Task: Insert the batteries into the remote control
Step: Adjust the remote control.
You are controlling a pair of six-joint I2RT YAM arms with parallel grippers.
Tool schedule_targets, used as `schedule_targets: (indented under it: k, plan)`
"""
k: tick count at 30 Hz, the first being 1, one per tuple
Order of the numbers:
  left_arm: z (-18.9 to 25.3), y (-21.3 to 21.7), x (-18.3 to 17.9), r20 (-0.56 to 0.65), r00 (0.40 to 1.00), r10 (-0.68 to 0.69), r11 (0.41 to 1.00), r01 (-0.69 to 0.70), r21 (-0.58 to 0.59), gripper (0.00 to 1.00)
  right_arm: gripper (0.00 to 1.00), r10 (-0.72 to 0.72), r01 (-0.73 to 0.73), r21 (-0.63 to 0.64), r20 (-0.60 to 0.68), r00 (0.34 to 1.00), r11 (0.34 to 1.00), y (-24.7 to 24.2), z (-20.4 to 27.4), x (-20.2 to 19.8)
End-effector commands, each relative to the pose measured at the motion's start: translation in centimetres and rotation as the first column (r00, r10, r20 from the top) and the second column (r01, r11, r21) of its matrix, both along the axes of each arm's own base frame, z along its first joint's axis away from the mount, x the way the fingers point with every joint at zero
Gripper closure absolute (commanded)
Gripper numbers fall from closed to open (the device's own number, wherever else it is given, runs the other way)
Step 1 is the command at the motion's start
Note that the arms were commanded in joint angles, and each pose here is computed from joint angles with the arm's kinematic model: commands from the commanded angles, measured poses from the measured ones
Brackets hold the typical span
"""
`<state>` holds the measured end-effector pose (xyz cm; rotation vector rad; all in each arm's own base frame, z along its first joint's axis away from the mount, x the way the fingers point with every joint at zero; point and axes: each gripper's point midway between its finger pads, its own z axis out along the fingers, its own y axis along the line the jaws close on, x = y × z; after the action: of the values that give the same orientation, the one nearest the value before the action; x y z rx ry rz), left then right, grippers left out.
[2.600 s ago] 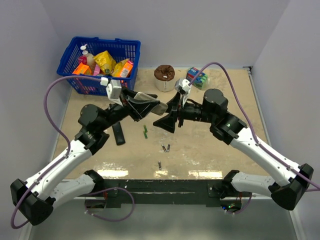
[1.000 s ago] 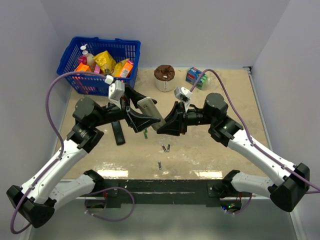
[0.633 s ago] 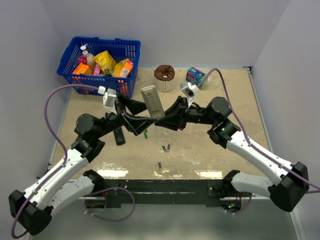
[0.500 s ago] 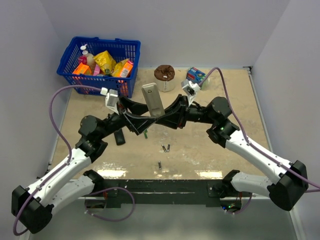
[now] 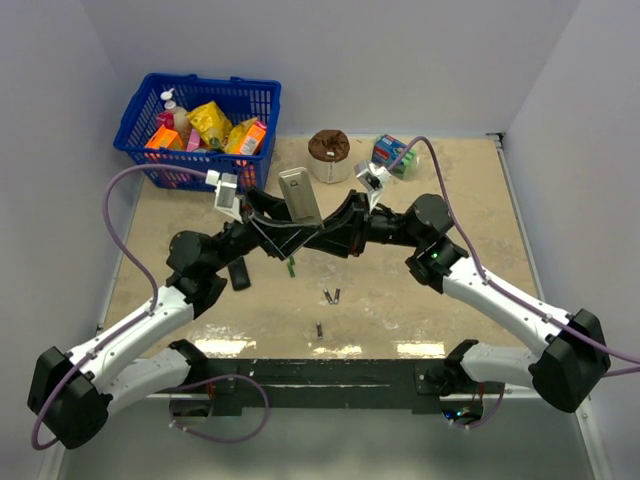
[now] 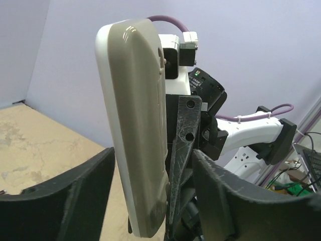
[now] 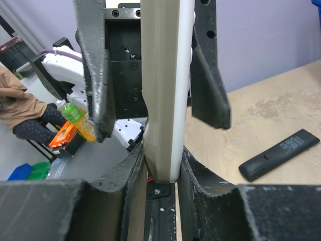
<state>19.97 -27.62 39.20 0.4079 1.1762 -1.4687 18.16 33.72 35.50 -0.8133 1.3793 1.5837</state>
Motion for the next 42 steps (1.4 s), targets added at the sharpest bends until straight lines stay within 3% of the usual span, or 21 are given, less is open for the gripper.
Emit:
schedule_targets:
  k: [1,10,21,27,29,36,39,42]
  plan:
    - [2.5,0.2,-0.9,0.073,0.997,-0.014,0.997,0.02,-0.07,0.39,1.0,-0.006,0.002,0.065,0.061,0.998,0.998,0.0,2.1,-0.2]
    - [2.1,0.1,-1.4,0.091,0.995,-0.033,0.996,0.041,-0.083,0.48,1.0,-0.001,-0.004,0.094,0.054,0.999,0.996,0.4,2.4,-0.1]
    - [1.1,0.6,-1.6,0.058,0.998,-0.031,0.993,0.037,-0.115,0.43,1.0,-0.033,0.028,0.128,0.04,0.999,0.991,0.5,2.8,0.5]
    - [1.6,0.9,-1.2,0.06,0.998,-0.003,0.991,0.011,-0.133,0.56,1.0,-0.018,0.014,0.116,0.034,0.999,0.993,0.8,2.3,0.6]
    - [1.8,0.9,-1.2,0.058,0.998,0.0,0.99,0.008,-0.143,0.56,1.0,-0.008,0.005,0.11,0.033,0.999,0.994,1.0,2.1,0.6]
    - [3.2,1.5,-1.4,0.071,0.997,0.012,0.982,0.002,-0.191,0.4,1.0,0.002,-0.004,0.094,0.024,1.0,0.996,1.3,1.3,0.5]
    - [3.3,1.6,-1.3,0.071,0.997,0.02,0.98,-0.005,-0.197,0.41,1.0,0.004,-0.006,0.092,0.022,1.0,0.996,1.4,1.2,0.5]
    - [3.0,1.6,-1.1,0.061,0.998,0.023,0.981,-0.011,-0.192,0.48,1.0,0.001,-0.004,0.099,0.027,1.0,0.995,1.3,1.4,0.5]
